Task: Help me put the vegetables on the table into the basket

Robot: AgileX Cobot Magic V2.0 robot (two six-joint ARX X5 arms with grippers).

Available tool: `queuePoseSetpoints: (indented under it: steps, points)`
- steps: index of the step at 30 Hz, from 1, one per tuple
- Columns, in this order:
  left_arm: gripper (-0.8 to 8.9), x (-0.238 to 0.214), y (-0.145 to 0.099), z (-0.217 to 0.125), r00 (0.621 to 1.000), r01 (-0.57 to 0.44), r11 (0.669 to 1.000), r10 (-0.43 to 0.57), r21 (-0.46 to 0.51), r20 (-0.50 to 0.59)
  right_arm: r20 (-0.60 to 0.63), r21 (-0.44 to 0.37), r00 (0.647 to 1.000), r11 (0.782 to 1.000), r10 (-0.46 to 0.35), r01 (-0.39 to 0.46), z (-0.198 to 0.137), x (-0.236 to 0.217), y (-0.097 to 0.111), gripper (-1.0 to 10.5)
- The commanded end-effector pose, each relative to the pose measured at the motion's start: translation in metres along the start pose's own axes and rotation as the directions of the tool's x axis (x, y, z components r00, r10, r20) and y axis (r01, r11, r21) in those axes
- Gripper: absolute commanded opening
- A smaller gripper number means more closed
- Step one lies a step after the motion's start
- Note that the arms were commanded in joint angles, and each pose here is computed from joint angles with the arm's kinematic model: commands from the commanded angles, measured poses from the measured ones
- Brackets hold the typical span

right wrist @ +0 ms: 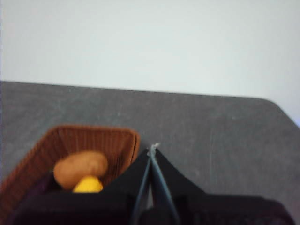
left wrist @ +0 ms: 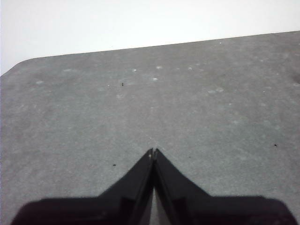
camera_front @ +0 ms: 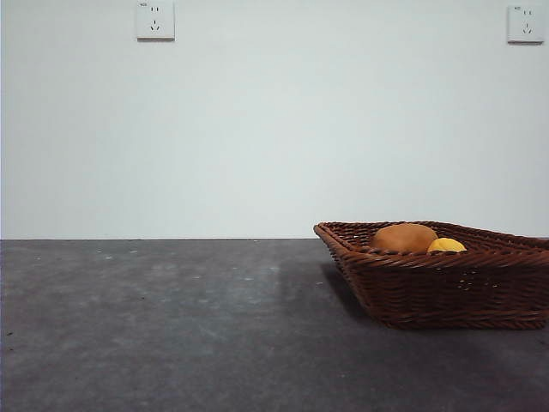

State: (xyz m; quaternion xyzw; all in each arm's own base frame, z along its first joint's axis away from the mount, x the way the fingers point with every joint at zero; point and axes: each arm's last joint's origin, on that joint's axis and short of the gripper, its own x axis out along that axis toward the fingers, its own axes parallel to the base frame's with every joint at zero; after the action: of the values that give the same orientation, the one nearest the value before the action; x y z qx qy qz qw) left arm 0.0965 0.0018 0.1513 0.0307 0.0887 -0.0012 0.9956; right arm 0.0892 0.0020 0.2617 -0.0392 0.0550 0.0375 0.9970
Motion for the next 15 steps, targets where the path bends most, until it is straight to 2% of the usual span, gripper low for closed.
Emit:
queuePoseSetpoints:
  steps: [1,8,15]
  points:
    - [-0.04,0.001,0.0,-0.003,1.0,0.003,1.0,-0.003,-0.011,-0.003,-0.017,0.012,1.0,1.0,0.001,-0.001,-0.025,0.003,0.002,0.0]
    - [-0.03,0.001,0.0,-0.003,1.0,0.003,1.0,-0.003,-0.011,-0.003,-0.064,0.045,0.998,0.999,0.005,-0.002,-0.071,0.008,0.005,0.0]
    - [-0.04,0.001,0.0,-0.003,1.0,0.003,1.0,-0.003,-0.011,-0.003,-0.103,0.075,0.995,0.997,0.009,-0.001,-0.098,0.012,0.007,0.0]
